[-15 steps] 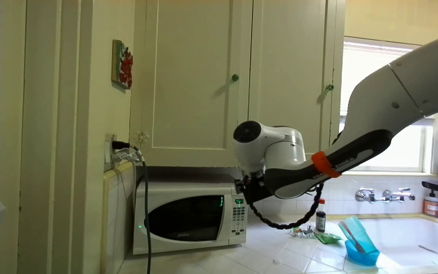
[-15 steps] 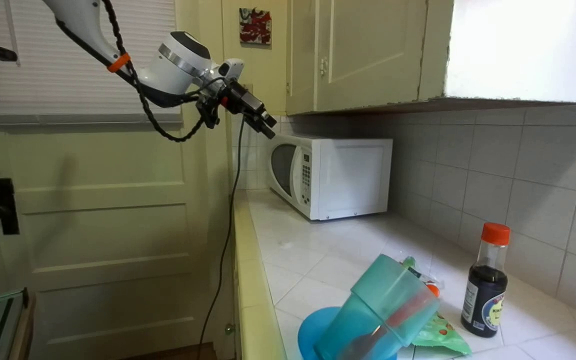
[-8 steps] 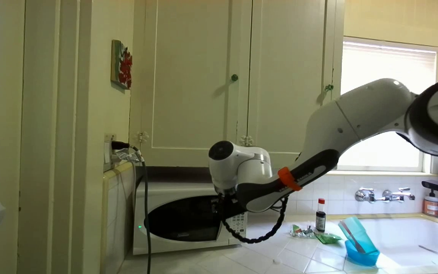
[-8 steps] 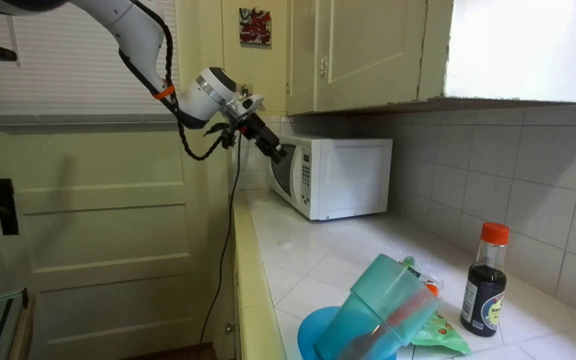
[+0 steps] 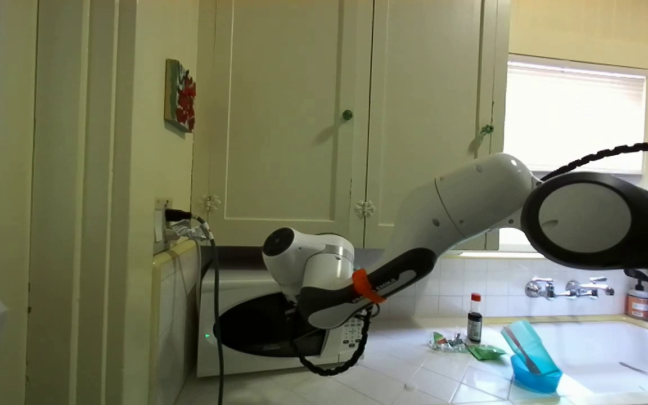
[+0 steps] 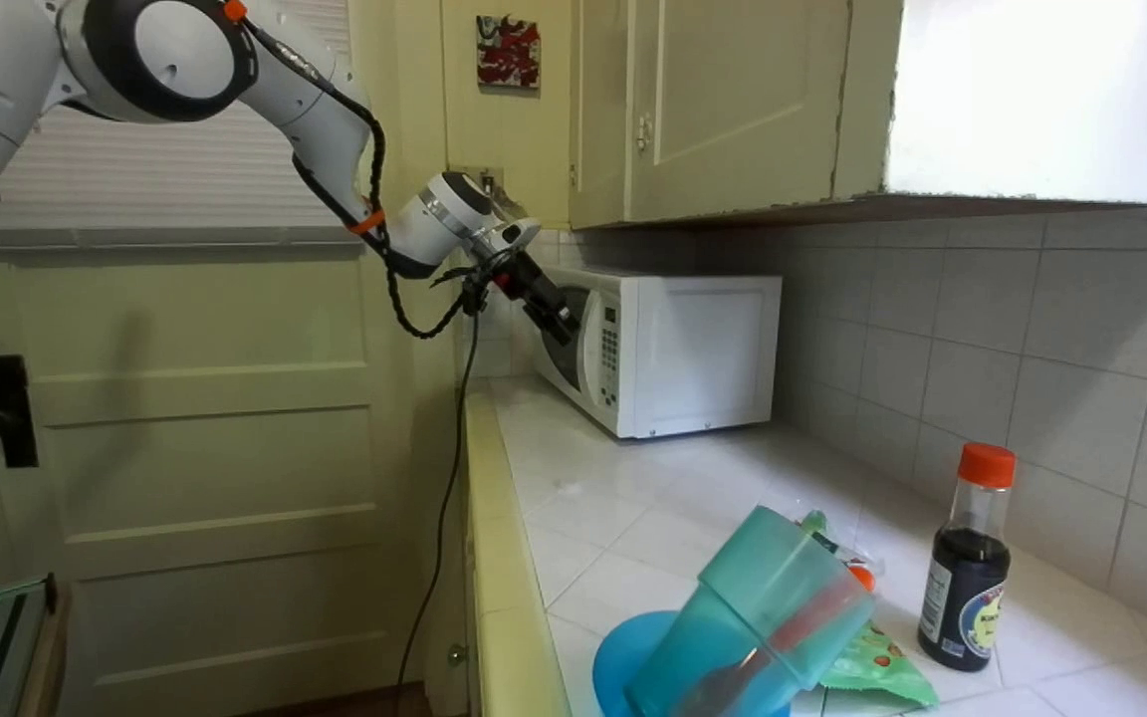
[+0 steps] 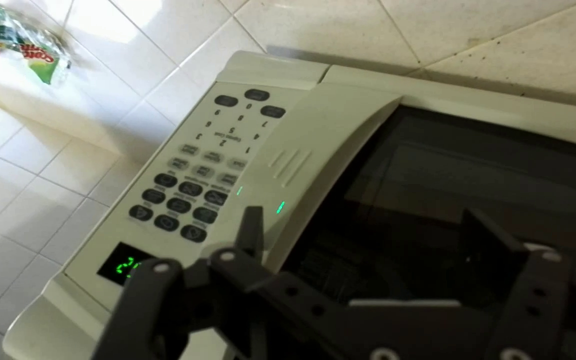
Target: Open the microwave
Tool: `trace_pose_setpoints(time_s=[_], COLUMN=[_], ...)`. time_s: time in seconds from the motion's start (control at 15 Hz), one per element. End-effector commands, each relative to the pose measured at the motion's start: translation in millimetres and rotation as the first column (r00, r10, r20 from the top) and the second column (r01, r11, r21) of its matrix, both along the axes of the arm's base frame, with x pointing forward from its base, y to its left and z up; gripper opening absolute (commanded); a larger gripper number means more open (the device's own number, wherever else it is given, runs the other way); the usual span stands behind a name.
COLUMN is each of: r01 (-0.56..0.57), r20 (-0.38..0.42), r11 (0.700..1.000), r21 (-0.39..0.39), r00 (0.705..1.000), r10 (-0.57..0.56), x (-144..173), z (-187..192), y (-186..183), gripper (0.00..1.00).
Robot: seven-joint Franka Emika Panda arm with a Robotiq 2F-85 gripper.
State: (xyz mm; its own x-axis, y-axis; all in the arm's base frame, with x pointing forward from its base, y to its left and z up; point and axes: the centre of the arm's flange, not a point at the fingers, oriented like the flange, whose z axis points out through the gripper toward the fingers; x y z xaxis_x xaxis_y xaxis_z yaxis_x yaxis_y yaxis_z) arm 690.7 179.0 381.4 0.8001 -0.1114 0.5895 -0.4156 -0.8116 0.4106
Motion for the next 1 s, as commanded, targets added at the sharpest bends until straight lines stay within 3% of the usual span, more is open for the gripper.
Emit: trace_pose_setpoints(time_s=[0.0, 0.33, 0.53, 0.73, 0.87, 0.93], r01=[0.072, 0.131, 0.143, 0.191, 0.220, 0.208], r20=[-0.048, -0.085, 0.004, 0.090, 0.109, 0.094], r11=[0.996, 0.986, 0.969, 0.923, 0.890, 0.893], r21=[-0.047, -0.102, -0.200, -0.335, -0.398, -0.399], r00=[0.996, 0.987, 0.989, 0.981, 0.975, 0.978], r10=[-0.075, -0.140, -0.145, -0.170, -0.192, -0.186], x=[14.2, -8.5, -22.5, -27.8, -30.5, -31.2], z=[2.8, -11.9, -25.3, -36.0, -41.8, -42.6], y=[18.6, 16.1, 10.9, 12.0, 14.7, 16.3], gripper=[1.00, 1.00, 1.00, 1.00, 1.00, 1.00])
